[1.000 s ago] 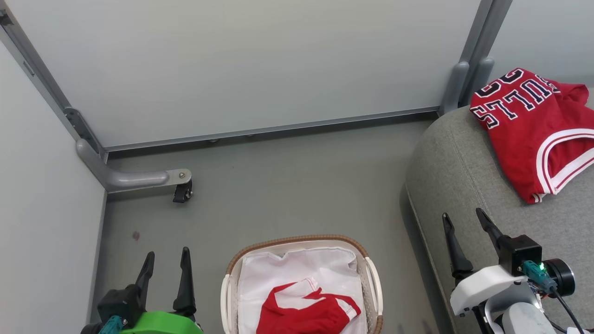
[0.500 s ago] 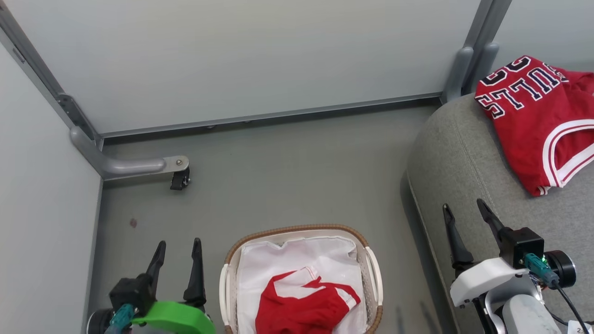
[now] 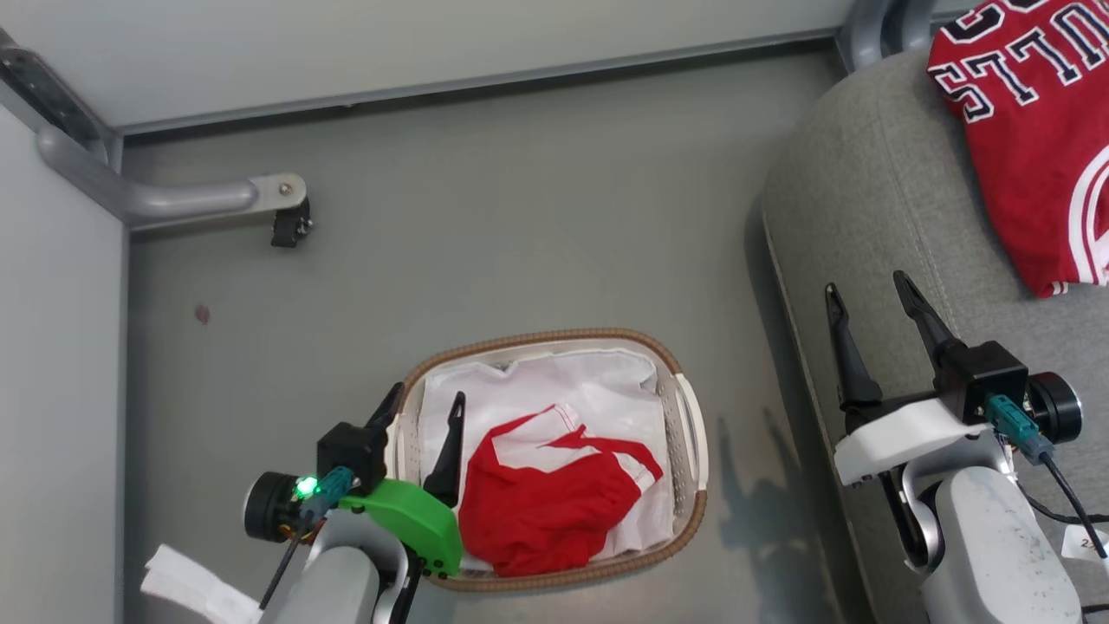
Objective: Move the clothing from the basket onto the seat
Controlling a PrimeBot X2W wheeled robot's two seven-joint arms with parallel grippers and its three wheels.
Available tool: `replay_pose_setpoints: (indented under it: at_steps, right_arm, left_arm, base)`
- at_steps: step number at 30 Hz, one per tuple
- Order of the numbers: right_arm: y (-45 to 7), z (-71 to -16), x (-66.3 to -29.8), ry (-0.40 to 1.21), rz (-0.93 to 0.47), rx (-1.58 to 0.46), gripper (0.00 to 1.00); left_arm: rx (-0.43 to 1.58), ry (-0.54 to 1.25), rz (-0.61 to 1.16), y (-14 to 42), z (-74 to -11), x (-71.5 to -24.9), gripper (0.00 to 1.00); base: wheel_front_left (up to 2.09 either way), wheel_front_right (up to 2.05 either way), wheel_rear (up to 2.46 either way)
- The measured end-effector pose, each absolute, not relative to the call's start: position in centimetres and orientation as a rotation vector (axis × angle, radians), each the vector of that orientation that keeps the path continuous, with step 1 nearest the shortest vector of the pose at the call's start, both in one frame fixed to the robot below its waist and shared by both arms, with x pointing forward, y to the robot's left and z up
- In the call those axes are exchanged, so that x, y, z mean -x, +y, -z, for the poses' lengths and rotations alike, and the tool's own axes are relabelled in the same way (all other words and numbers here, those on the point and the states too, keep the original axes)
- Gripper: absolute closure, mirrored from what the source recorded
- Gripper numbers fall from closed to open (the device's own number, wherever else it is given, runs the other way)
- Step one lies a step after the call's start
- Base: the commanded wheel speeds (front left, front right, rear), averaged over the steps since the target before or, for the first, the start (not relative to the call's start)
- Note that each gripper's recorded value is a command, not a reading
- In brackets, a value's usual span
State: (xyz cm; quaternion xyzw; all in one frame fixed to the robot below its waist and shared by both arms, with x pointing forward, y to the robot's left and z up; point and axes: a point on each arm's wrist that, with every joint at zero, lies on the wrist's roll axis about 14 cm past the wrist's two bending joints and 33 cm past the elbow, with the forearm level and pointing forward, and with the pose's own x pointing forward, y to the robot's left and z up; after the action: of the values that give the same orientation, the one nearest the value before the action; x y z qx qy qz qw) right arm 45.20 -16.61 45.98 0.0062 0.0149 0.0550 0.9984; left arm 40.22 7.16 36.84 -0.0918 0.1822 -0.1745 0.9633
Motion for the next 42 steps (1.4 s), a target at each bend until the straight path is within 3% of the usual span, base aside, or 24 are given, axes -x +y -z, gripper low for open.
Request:
replay_pose_setpoints:
  at_steps: [12,21,40,41,42]
  right_arm:
    - [-17.9,-41.1,-47.2,0.122,-0.081,-0.013,0.0]
    - [-19.4,-38.6,-47.9,0.167,-0.05,-0.011,0.0]
    - [-20.7,-32.6,-48.6,0.277,-0.029,-0.008,0.0]
    - [-20.7,-32.5,-48.6,0.279,-0.027,-0.009,0.0]
    - [-20.8,-32.5,-48.7,0.279,-0.025,-0.008,0.0]
  left_arm:
    - [0.059,0.696,0.713,-0.6,-26.7,-36.3,0.0]
    - [-0.009,0.884,0.886,-2.6,-21.1,-32.8,0.0]
    - [-0.045,1.107,0.918,-1.5,-12.7,-31.8,0.01]
    - [-0.047,1.116,0.918,-1.5,-12.5,-31.7,0.18]
    - [-0.048,1.119,0.919,-1.5,-12.4,-31.8,0.45]
  base:
    - [0.0,0.0,0.0]
    - [0.0,0.0,0.0]
    - [0.0,0.0,0.0]
    - [0.0,0.0,0.0]
    - [0.0,0.0,0.0]
